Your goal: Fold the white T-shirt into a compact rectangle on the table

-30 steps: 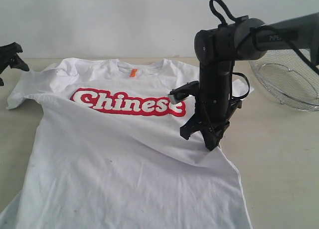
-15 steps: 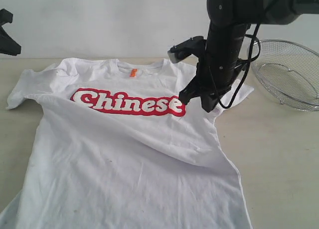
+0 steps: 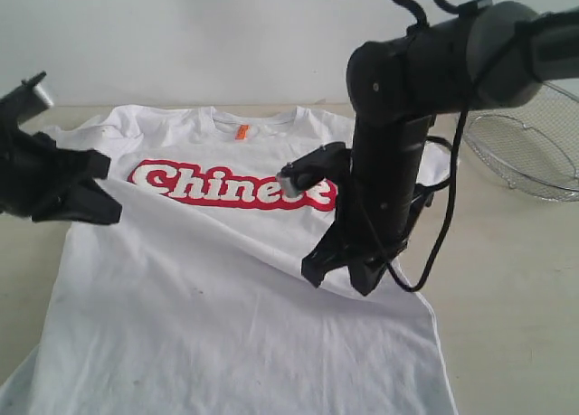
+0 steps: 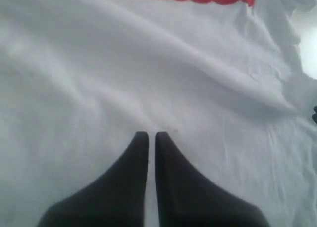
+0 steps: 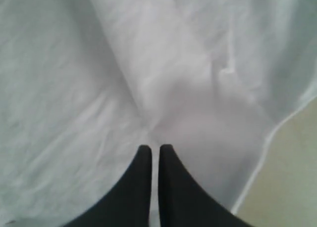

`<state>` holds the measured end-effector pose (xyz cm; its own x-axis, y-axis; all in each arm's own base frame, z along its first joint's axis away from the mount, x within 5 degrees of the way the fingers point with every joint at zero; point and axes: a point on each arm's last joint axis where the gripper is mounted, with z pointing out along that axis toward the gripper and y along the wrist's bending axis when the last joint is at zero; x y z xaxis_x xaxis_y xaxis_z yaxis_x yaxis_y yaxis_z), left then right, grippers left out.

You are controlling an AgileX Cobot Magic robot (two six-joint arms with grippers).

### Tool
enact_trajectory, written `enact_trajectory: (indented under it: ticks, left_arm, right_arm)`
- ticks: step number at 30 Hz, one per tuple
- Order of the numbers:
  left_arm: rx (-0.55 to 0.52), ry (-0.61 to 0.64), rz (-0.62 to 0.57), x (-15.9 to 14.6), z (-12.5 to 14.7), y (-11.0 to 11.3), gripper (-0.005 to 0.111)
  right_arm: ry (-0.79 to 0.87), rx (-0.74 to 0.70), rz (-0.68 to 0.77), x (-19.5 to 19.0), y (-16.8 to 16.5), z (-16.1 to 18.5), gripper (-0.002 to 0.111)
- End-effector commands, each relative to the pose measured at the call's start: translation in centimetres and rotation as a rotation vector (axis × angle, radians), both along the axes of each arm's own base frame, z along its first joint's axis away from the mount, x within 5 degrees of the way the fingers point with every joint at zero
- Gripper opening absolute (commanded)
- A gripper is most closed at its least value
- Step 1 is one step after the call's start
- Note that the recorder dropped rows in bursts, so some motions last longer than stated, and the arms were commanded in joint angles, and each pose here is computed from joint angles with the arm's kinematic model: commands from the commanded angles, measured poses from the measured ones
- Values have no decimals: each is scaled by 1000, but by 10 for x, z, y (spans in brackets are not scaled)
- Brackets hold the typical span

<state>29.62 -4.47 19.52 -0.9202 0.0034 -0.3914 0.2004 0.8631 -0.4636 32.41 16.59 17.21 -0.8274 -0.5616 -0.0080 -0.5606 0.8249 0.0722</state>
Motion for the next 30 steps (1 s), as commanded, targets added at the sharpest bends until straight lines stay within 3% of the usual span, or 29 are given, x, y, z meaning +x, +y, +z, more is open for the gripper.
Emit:
enact_trajectory:
  ticks: [1, 6, 19, 24, 30]
  left_arm:
    - [57, 49, 51, -33, -31, -17, 5]
    - [150, 15, 55, -48, -51, -24, 5]
    - [121, 55, 20, -56, -51, -29, 5]
    - [132, 84, 20, -83, -56, -24, 5]
    - [131, 74, 150, -122, -55, -12, 5]
  right_arm:
    - [4, 2, 22, -19, 8, -11, 0]
    - [39, -18, -16, -32, 1, -30, 0]
    - [163, -124, -94, -75, -25, -70, 0]
    - [196, -184, -118, -91, -37, -81, 0]
    - [193, -199, -112, -92, -39, -82, 0]
